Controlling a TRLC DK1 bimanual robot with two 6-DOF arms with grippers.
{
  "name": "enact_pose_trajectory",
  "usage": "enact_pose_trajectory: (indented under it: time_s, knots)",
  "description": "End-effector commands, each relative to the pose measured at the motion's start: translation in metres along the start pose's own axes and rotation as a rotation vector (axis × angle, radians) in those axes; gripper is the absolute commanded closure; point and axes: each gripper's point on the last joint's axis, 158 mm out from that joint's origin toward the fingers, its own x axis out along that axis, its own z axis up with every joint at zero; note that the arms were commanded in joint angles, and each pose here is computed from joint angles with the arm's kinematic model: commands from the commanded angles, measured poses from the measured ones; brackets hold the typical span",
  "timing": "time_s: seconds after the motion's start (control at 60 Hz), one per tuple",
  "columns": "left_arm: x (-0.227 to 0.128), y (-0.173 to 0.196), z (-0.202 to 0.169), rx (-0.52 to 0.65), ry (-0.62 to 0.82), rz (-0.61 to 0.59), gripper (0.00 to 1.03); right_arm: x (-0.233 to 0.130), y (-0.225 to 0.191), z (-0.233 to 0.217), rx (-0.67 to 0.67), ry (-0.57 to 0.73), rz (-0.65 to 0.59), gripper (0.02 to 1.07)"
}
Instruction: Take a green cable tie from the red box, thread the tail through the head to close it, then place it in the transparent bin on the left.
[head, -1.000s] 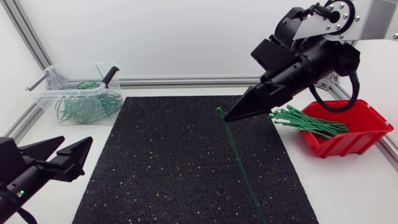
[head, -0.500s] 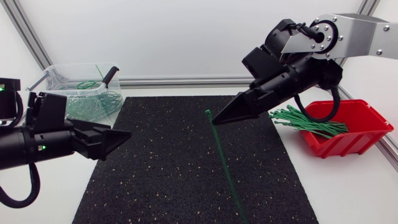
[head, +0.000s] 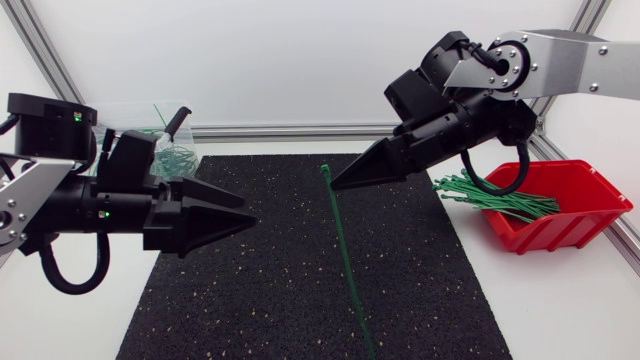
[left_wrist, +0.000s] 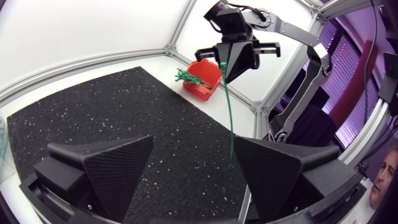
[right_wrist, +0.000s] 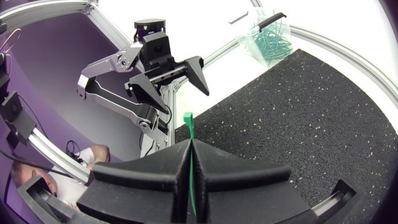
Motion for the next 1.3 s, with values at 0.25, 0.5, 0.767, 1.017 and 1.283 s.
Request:
enact_pose_trajectory:
  time_s: [0.25, 0.5, 0.767, 1.017, 1.283]
  knots:
    - [0.030, -0.035, 0.022, -0.007, 0.027, -0.238, 0.15, 0.009, -0.008, -0.005, 0.068, -0.028, 0.007, 1.01]
    - [0.047, -0.043, 0.023, -0.017, 0.035, -0.326, 0.18, 0.009, -0.012, 0.005, 0.067, -0.072, -0.010, 1.01]
    - [0.066, -0.054, 0.022, -0.025, 0.052, -0.388, 0.27, 0.015, -0.013, 0.006, 0.065, -0.080, -0.004, 1.01]
    - [0.074, -0.051, 0.029, -0.042, 0.024, -0.400, 0.39, 0.016, -0.005, 0.006, 0.049, -0.091, -0.002, 1.01]
    - [0.075, -0.045, 0.026, -0.040, 0.012, -0.394, 0.39, 0.010, 0.004, 0.007, 0.029, -0.108, -0.009, 1.01]
